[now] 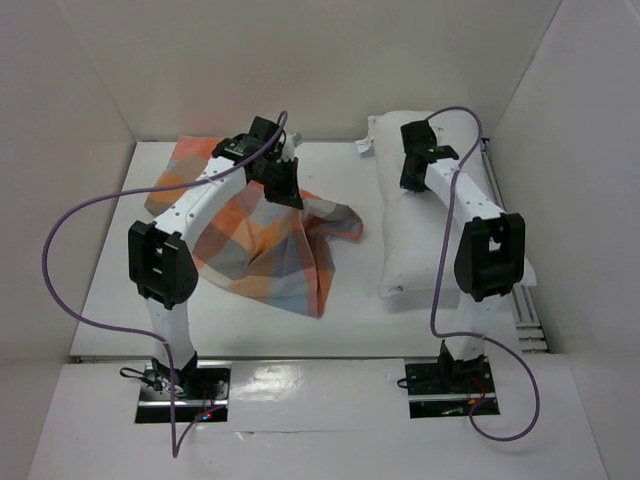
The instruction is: Put the pillow into the pillowcase
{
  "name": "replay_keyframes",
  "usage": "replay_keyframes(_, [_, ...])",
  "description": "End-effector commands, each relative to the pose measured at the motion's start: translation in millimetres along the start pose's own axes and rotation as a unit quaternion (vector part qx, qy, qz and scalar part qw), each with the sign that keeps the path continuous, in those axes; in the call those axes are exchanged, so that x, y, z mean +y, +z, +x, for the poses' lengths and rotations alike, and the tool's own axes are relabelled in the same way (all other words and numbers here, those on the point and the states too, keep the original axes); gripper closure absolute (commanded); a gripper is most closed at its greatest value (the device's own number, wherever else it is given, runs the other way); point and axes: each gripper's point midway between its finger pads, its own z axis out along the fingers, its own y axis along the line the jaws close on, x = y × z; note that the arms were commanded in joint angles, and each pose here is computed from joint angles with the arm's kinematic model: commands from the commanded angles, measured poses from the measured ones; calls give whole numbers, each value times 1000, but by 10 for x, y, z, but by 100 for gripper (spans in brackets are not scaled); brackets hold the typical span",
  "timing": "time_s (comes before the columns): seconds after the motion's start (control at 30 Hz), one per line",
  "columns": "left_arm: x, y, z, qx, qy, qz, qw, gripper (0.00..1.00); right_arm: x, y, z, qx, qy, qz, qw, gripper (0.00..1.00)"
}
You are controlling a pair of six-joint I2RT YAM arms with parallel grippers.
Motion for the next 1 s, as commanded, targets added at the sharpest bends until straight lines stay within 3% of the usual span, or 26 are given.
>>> replay_keyframes(0.0, [70,-85,-107,4,-26,29,999,100,18,-367,-105,-36,17,-34,999,100])
replay_keyframes(0.13, [180,-44,-196,3,-45,33,998,100,36,-1033,-96,-79,12,-110,991,100])
replay_keyframes(0.2, [299,-64,-273,-4,-60,27,998,100,107,-1403,114,-97,-5,-158,983,100])
replay_keyframes(0.4, [753,-176,-488,-31,-155,6,987,100,406,-1867,801,-102,-83,-251,959,100])
replay_keyframes(0.43, [812,-216,-491,-36,-165,-1,986,100,391,-1863,867,-93,-91,-244,961,87])
replay_keyframes(0.5, [901,-304,-541,-50,-175,-11,983,100,351,-1881,885,-67,-106,-222,967,27])
replay_keyframes(0.53, [943,-359,-567,-60,-177,-12,982,100,310,-1901,854,-48,-108,-201,972,7])
replay_keyframes(0.6, [982,-411,-591,-68,-179,-18,981,100,319,-1999,876,-36,-108,-194,974,1])
replay_keyframes(0.63, [994,-393,-565,-64,-181,-19,981,100,333,-2056,912,-30,-112,-197,974,1])
replay_keyframes(0.7, [1002,-409,-551,-65,-181,-24,981,100,396,-2250,1118,-19,-124,-224,967,18])
replay_keyframes(0.77, [1003,-408,-551,-65,-181,-24,981,100,408,-2447,1294,-10,-128,-261,957,48])
replay_keyframes(0.8, [1001,-408,-572,-69,-179,-22,981,100,375,-2476,1482,17,-134,-263,955,56])
replay_keyframes(0.83, [1001,-408,-572,-69,-179,-22,981,100,377,-2542,1576,35,-137,-275,951,56])
replay_keyframes(0.87, [1001,-408,-572,-69,-179,-22,981,100,358,-2541,1701,57,-143,-276,949,42])
replay_keyframes(0.93, [1013,-389,-545,-65,-181,-24,981,100,309,-2602,1958,114,-144,-281,942,0])
replay_keyframes(0.97, [1013,-389,-545,-65,-181,-24,981,100,299,-2608,2085,136,-149,-281,938,0])
